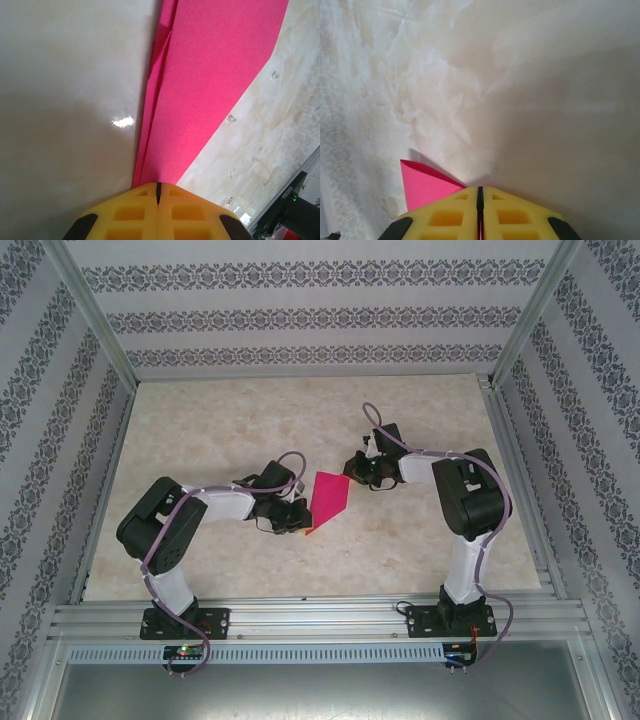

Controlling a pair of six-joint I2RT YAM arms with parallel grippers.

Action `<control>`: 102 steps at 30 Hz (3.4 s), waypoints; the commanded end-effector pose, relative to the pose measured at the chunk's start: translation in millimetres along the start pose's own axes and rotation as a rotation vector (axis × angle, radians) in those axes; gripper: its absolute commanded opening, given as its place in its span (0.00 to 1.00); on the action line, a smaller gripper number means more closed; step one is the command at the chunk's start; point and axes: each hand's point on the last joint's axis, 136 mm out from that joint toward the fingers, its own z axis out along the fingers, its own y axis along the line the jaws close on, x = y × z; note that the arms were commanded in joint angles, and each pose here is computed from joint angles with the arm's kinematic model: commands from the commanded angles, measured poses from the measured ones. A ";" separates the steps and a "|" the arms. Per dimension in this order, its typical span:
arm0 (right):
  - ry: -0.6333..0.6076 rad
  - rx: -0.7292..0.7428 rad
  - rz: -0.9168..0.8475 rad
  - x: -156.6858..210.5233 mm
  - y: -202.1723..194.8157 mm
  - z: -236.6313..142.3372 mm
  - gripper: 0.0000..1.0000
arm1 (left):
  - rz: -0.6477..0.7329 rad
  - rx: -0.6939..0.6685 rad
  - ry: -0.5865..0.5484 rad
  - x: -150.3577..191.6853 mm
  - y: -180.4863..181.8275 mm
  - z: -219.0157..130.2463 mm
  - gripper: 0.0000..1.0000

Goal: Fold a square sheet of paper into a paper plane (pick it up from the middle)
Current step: Fourth fold the wing at the center of the table, then turn over the paper at the center of the table.

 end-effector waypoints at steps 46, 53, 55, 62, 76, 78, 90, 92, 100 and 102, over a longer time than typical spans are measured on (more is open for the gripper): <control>0.054 0.040 0.126 91.6 9.7 -25.5 0.41 | 0.150 -0.173 0.023 -76.8 -11.2 -7.8 0.36; 0.065 0.005 0.137 94.1 12.4 -19.4 0.37 | 0.138 -0.172 0.045 -74.3 -7.0 -1.5 0.35; 0.062 0.002 0.140 92.8 13.7 -18.9 0.37 | 0.136 -0.171 0.051 -74.5 -6.4 -0.1 0.34; 0.071 0.019 0.146 92.0 10.5 -13.2 0.37 | 0.131 -0.172 0.064 -72.2 -4.3 2.9 0.32; 0.050 -0.104 0.108 67.3 42.9 -6.9 0.41 | 0.119 -0.187 0.072 -69.6 1.5 5.4 0.25; 0.050 -0.118 0.099 63.8 46.8 -5.7 0.42 | 0.119 -0.189 0.070 -70.2 2.2 4.8 0.24; 0.076 -0.186 -0.020 44.0 59.4 1.8 0.44 | 0.113 -0.201 0.062 -68.7 5.4 3.4 0.20; 0.084 -0.205 -0.039 42.5 62.5 2.0 0.44 | 0.112 -0.202 0.059 -68.7 5.7 2.9 0.20; 0.095 -0.217 -0.060 47.7 60.9 -6.3 0.45 | 0.102 -0.211 0.049 -68.1 8.0 2.0 0.19; 0.105 -0.193 -0.043 54.6 53.8 -6.8 0.45 | 0.099 -0.211 0.050 -67.7 8.6 2.7 0.19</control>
